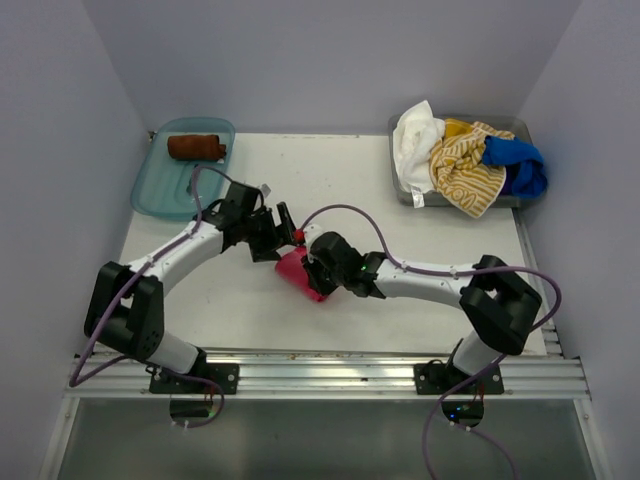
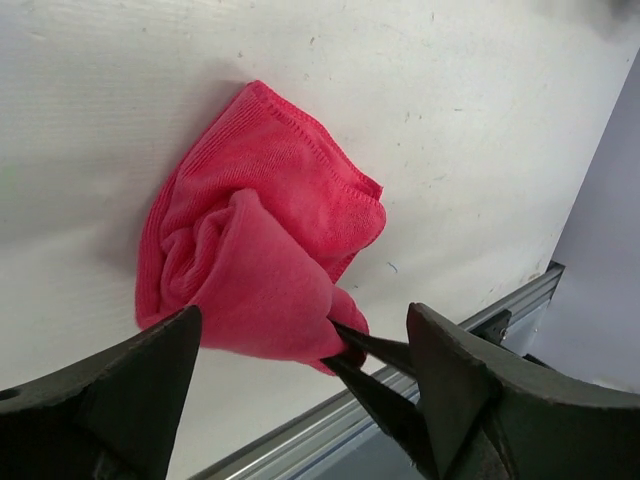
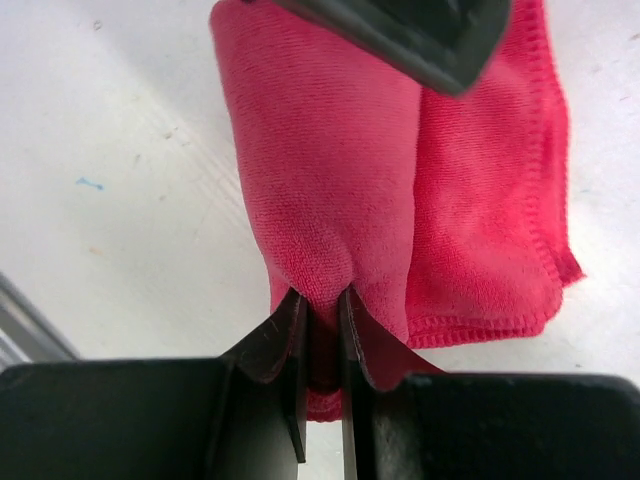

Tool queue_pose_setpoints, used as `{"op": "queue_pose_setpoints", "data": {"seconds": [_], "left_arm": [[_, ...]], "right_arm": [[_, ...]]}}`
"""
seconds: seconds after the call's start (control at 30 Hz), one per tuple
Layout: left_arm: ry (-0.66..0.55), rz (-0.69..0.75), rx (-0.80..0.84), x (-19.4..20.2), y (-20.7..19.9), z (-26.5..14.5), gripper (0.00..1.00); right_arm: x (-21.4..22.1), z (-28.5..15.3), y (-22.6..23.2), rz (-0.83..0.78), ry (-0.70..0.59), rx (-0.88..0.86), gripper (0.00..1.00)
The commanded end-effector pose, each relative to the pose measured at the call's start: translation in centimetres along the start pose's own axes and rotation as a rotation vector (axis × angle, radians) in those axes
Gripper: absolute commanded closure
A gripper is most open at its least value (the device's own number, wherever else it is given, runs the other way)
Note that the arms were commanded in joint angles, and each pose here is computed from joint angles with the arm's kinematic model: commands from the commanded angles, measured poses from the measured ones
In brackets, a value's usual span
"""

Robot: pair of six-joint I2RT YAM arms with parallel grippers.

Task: Roll the towels
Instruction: Roll the towel

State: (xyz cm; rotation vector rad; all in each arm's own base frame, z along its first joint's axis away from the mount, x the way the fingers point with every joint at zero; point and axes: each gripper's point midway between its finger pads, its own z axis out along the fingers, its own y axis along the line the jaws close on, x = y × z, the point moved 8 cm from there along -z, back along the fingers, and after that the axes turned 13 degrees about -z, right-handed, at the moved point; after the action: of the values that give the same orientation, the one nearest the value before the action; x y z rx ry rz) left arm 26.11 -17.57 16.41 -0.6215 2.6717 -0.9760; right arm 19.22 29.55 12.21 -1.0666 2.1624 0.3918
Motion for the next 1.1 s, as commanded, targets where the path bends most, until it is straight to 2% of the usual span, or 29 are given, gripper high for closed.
{"op": "queue_pose_setpoints", "data": {"seconds": [0.0,0.37,0.47,0.73,0.93,1.03,1.07], "left_arm": [[-0.011,0.037,-0.009,0.3,-0.2,-2.2,0.12],[-0.029,0.032,-0.077,2.0,2.3,-3.4,0.1],[-0.007,0.018,-0.06,2.6,3.4,-2.7,0.1],[0.001,0.0,0.018,2.2,3.8,0.2,0.08],[0.005,-0.018,0.072,1.5,3.2,2.1,0.14],[0.002,-0.025,0.074,1.4,3.1,2.9,0.22],[0.004,-0.034,0.067,1.4,3.2,3.2,0.31]], "right_arm": [[0.4,0.1,1.1,0.108,0.009,-0.193,0.97],[0.5,1.3,-0.7,0.45,0.074,-0.461,1.0],[0.1,1.3,-1.5,0.501,0.037,-0.525,0.99],[1.0,1.4,-3.0,0.565,0.056,-0.601,0.99],[1.6,1.7,-3.5,0.587,0.067,-0.64,0.99],[1.9,2.0,-3.8,0.584,0.096,-0.629,0.99],[1.9,2.0,-3.9,0.579,0.099,-0.622,0.97]]}}
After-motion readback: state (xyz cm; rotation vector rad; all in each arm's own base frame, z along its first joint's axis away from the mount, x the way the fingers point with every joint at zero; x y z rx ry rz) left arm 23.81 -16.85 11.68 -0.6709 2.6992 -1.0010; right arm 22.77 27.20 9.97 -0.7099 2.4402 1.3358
